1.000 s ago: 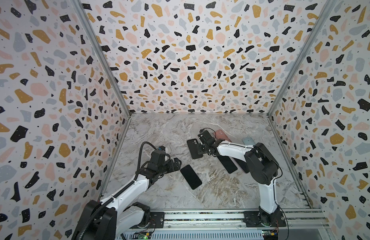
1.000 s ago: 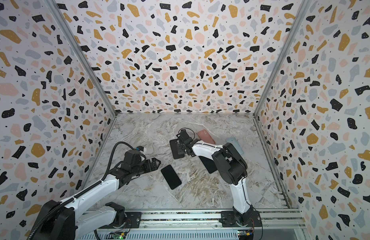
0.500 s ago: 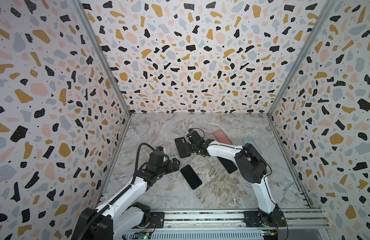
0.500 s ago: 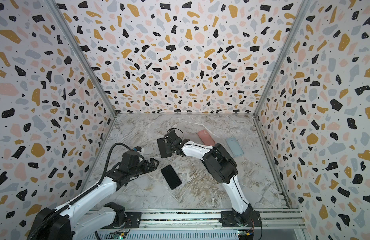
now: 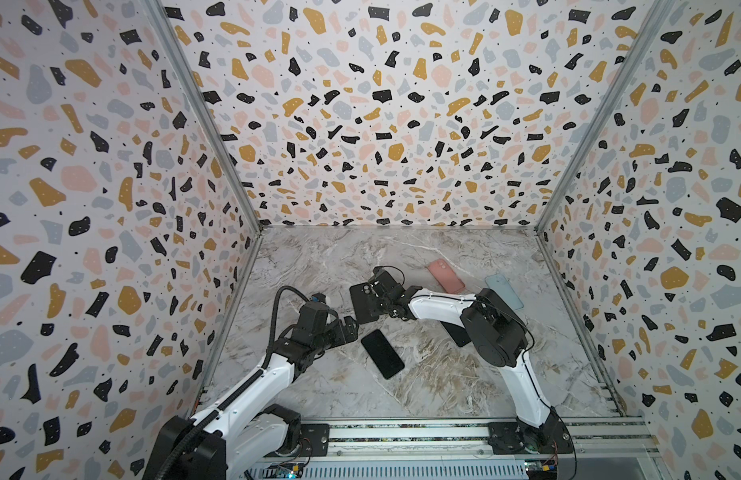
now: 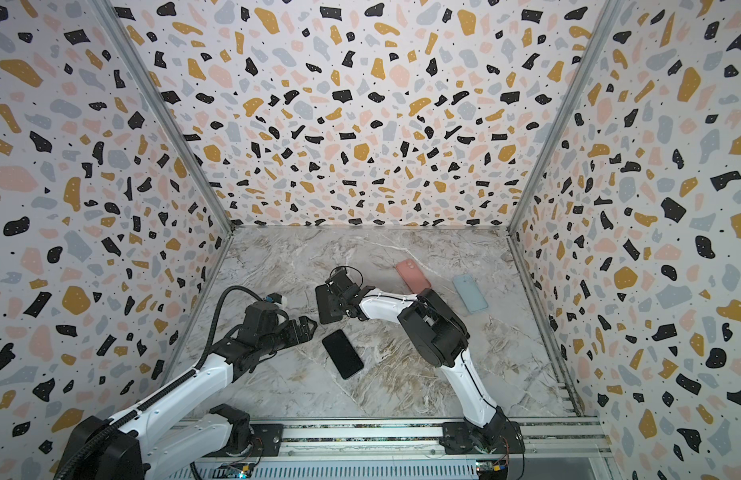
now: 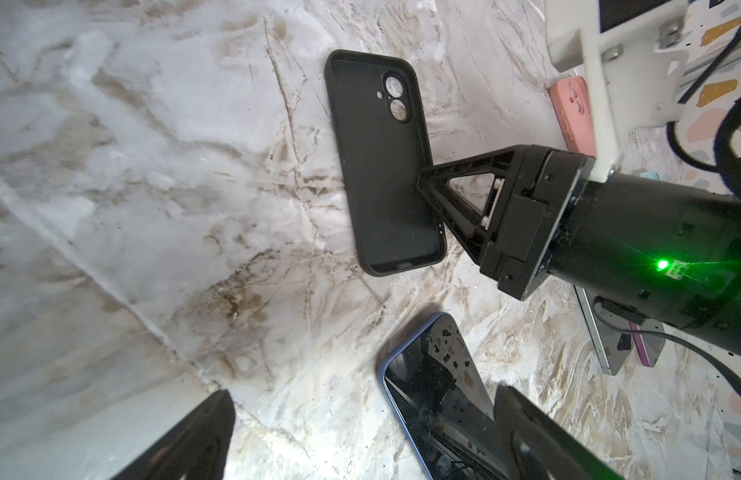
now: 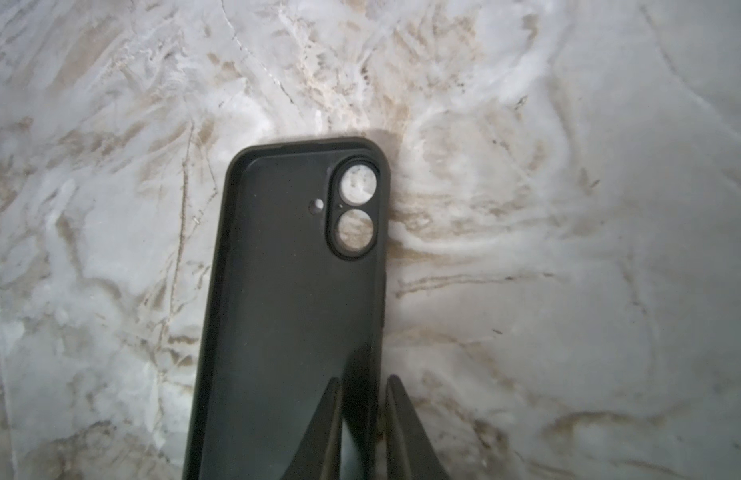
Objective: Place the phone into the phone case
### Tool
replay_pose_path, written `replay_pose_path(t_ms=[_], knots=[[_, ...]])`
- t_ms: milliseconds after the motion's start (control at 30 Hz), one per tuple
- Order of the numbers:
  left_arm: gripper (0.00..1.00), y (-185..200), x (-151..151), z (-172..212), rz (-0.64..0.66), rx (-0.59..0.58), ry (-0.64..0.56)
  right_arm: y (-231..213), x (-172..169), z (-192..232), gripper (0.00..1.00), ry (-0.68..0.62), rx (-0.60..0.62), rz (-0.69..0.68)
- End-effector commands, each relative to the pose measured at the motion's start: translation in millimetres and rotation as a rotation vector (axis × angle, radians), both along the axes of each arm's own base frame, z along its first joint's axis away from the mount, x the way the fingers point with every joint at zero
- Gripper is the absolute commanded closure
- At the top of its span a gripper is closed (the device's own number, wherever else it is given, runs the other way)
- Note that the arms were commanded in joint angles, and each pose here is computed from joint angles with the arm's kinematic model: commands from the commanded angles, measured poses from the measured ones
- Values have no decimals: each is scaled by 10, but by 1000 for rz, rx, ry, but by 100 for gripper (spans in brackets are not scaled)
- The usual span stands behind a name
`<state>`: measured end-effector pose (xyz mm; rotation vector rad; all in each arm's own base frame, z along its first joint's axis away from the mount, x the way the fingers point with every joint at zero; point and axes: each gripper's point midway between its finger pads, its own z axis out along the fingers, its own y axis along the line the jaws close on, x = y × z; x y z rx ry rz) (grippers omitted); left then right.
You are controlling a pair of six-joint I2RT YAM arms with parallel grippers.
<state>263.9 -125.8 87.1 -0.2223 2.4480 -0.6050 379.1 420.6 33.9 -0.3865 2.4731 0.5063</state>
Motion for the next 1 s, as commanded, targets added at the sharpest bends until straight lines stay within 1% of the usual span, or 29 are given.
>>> replay_pose_path(t_ms=[0, 167, 300, 433, 567, 800, 967], knots=[[2, 15, -17, -36, 4, 11, 7, -28, -26, 291, 76, -31, 22, 7], [0, 49, -47, -34, 18, 21, 25, -124, -140, 511, 72, -76, -13, 81], [0, 36, -96, -40, 23, 0, 38, -250, -391, 717, 69, -141, -8, 151], [0, 21, -136, -75, 21, -12, 48, -335, -725, 702, 67, -151, -57, 223], [0, 2, -157, -109, 13, -9, 80, -475, -1036, 618, 66, -147, -118, 257], [0, 65, -173, -226, 21, 46, 113, -629, -1485, 591, 62, -125, -103, 300], [0, 49, -164, -223, 26, 30, 109, -667, -1729, 533, 57, -96, -102, 329]])
